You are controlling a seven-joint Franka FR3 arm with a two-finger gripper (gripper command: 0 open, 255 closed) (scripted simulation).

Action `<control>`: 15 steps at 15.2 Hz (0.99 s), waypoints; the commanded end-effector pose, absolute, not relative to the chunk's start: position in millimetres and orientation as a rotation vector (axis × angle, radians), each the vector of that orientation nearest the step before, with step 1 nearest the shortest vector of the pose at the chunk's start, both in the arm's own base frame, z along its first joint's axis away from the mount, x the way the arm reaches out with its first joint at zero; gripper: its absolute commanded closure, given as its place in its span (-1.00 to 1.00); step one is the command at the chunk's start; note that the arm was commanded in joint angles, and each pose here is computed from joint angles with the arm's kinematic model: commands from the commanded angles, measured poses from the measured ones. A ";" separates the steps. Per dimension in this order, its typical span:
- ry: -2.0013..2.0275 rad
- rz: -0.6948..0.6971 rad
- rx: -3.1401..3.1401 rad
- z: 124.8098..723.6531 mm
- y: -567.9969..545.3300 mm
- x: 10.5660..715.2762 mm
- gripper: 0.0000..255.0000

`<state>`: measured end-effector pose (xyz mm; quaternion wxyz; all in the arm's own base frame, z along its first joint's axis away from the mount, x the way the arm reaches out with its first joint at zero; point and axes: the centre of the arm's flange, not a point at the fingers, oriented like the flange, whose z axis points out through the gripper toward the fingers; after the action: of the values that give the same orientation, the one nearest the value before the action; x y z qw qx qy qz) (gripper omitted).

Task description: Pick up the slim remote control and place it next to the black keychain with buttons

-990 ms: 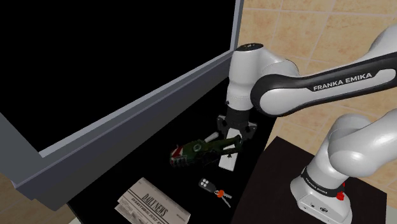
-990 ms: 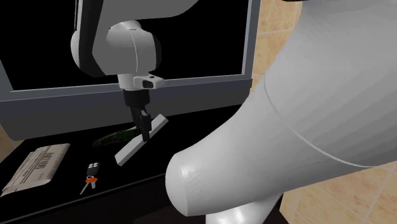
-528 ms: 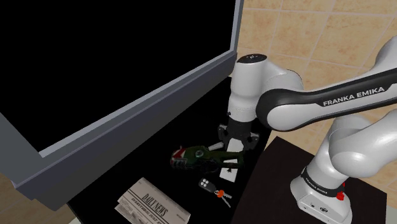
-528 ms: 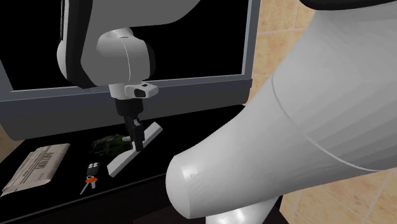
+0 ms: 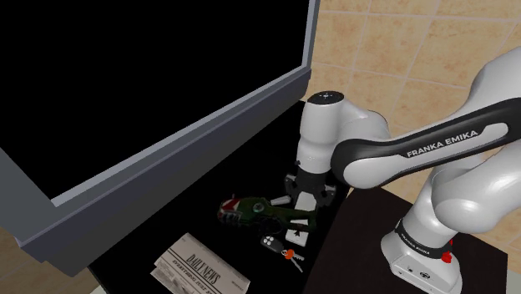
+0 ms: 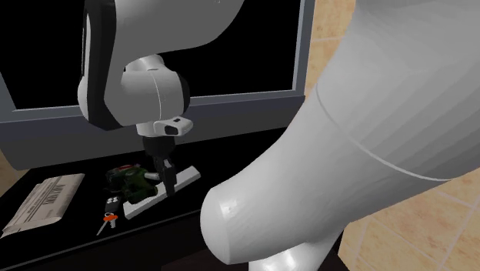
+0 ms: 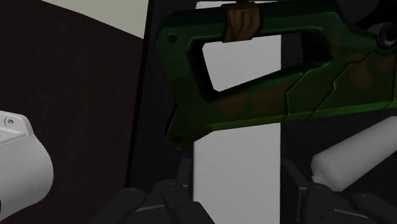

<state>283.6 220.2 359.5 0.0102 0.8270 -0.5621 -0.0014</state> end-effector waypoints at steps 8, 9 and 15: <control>-1.753 -0.004 2.583 343.6 219.9 282.5 1.00; -1.753 -0.004 2.583 343.6 219.9 282.5 1.00; -1.753 -0.004 2.583 343.6 219.9 282.5 -1.00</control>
<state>282.4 219.9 343.5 0.0103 0.8273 -0.5616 -0.0015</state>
